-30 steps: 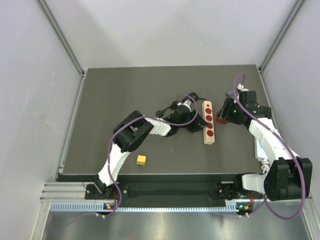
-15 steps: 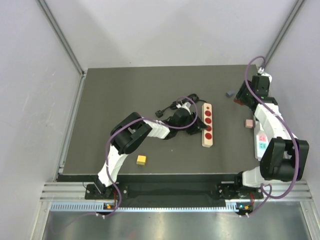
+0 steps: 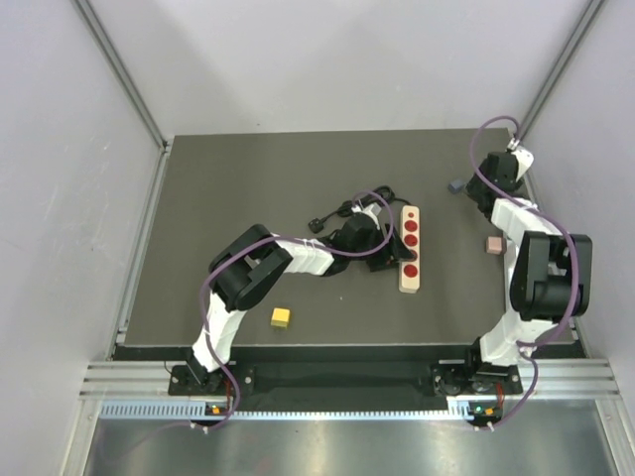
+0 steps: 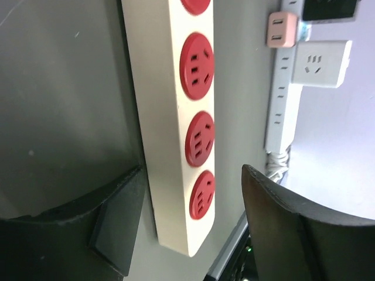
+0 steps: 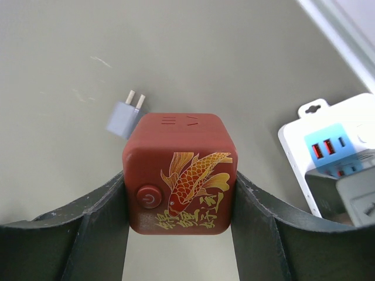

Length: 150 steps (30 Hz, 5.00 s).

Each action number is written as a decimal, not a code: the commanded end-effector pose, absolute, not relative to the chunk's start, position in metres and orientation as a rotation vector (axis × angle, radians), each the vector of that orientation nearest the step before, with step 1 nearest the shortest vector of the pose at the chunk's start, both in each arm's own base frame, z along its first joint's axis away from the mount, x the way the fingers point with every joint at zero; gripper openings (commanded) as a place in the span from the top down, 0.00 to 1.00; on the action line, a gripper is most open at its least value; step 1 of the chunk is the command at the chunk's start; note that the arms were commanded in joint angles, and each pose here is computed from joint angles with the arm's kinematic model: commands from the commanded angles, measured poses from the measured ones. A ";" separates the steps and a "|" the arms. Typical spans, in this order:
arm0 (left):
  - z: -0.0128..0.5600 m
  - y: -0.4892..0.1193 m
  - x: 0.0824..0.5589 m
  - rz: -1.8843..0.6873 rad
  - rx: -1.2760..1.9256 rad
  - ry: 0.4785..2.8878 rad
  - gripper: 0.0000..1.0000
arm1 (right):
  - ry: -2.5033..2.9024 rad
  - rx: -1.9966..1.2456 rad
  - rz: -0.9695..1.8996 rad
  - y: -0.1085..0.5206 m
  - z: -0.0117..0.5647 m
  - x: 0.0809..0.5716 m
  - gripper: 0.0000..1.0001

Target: Pull the plug off the socket

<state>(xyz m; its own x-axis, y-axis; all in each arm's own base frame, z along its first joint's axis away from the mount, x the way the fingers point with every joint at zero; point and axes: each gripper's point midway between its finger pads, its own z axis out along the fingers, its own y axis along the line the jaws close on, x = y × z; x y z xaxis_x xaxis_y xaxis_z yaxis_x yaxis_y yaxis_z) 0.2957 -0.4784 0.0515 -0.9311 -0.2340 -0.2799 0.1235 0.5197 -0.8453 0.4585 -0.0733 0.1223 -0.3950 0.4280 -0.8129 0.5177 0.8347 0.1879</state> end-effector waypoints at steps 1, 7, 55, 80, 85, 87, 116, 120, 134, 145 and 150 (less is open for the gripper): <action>0.028 -0.452 0.278 -1.192 -0.042 2.541 0.28 | 1.905 0.712 -0.131 -0.085 0.147 0.480 0.89; 0.050 -0.443 0.278 -1.124 0.023 2.499 0.29 | 1.937 0.698 -0.155 -0.086 0.134 0.486 0.82; 0.101 -0.406 0.220 -1.314 0.162 2.372 0.32 | 2.170 0.608 -0.181 -0.050 0.093 0.501 0.15; 0.120 -0.390 0.189 -1.376 0.258 2.355 0.32 | 2.175 0.727 -0.333 -0.076 0.167 0.380 0.12; 0.125 -0.390 0.170 -1.378 0.309 2.382 0.32 | 2.149 0.834 -0.299 -0.091 0.163 0.346 0.12; 0.132 -0.393 0.165 -1.381 0.331 2.372 0.31 | 2.151 0.866 -0.298 -0.095 0.159 0.334 0.12; 0.147 -0.405 0.101 -1.452 0.629 2.326 0.30 | 1.882 1.417 -0.365 -0.185 0.132 0.202 0.05; 0.153 -0.418 0.099 -1.491 0.723 2.296 0.29 | 1.939 1.411 -0.346 -0.189 0.120 0.212 0.05; 0.166 -0.411 0.129 -1.557 0.828 2.253 0.29 | 2.021 1.052 -0.119 -0.170 0.132 0.259 0.00; 0.166 -0.410 0.137 -1.621 0.804 2.253 0.29 | 2.186 0.850 -0.351 -0.161 0.132 0.297 0.03; 0.165 -0.410 0.139 -1.616 0.788 2.266 0.29 | 2.249 0.832 -0.420 -0.164 0.124 0.305 0.09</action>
<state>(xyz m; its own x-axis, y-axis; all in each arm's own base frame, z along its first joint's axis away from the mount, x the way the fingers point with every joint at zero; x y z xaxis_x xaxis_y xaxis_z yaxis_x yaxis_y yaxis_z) 0.1340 -0.4039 0.1502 -0.8354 0.3013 -0.4597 0.5394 0.2886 -0.7911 0.2926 -0.1462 0.1023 -0.5719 0.4985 -0.6515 0.6540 0.7565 0.0047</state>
